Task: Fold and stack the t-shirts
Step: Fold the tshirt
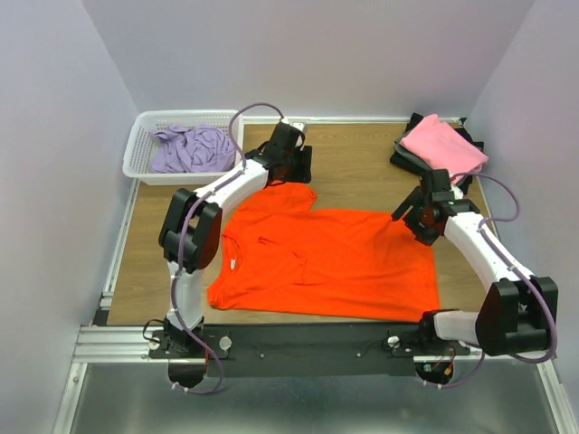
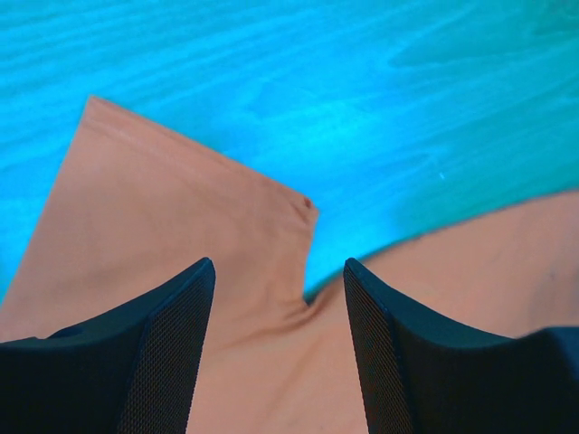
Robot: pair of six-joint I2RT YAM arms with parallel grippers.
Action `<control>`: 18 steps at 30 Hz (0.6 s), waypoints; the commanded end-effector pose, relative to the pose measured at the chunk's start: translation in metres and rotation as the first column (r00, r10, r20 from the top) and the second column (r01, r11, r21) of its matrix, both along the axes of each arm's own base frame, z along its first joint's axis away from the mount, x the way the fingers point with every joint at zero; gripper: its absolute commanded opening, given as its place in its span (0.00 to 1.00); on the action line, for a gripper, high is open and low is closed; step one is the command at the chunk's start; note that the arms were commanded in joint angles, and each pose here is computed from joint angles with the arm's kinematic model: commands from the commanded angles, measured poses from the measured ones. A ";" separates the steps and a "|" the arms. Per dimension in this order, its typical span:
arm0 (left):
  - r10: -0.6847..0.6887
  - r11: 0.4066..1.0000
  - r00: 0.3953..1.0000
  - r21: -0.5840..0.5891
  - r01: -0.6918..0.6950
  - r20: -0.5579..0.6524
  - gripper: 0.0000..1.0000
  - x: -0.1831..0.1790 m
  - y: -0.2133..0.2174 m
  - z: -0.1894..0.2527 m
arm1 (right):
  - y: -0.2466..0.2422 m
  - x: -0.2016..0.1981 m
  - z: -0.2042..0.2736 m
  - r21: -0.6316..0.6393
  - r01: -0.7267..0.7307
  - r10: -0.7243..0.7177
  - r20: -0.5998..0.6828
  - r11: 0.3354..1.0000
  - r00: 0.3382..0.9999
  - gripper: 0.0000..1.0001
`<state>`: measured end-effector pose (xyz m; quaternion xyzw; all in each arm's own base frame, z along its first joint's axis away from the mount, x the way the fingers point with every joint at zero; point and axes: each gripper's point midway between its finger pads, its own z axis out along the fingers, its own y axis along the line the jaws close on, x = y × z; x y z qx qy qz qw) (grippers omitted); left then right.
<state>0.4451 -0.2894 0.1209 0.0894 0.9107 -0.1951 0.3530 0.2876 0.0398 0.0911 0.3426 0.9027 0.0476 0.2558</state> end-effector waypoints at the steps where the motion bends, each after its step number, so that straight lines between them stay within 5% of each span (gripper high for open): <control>1: 0.053 0.996 0.998 0.074 -0.056 0.034 0.66 0.027 0.015 0.010 | -0.045 0.003 0.008 -0.064 0.040 -0.041 -0.007 0.997 0.999 0.83; 18: 0.147 0.988 0.987 0.066 -0.143 -0.070 0.66 0.067 0.027 -0.037 | -0.129 0.047 -0.035 -0.057 0.094 -0.097 -0.055 0.994 0.994 0.63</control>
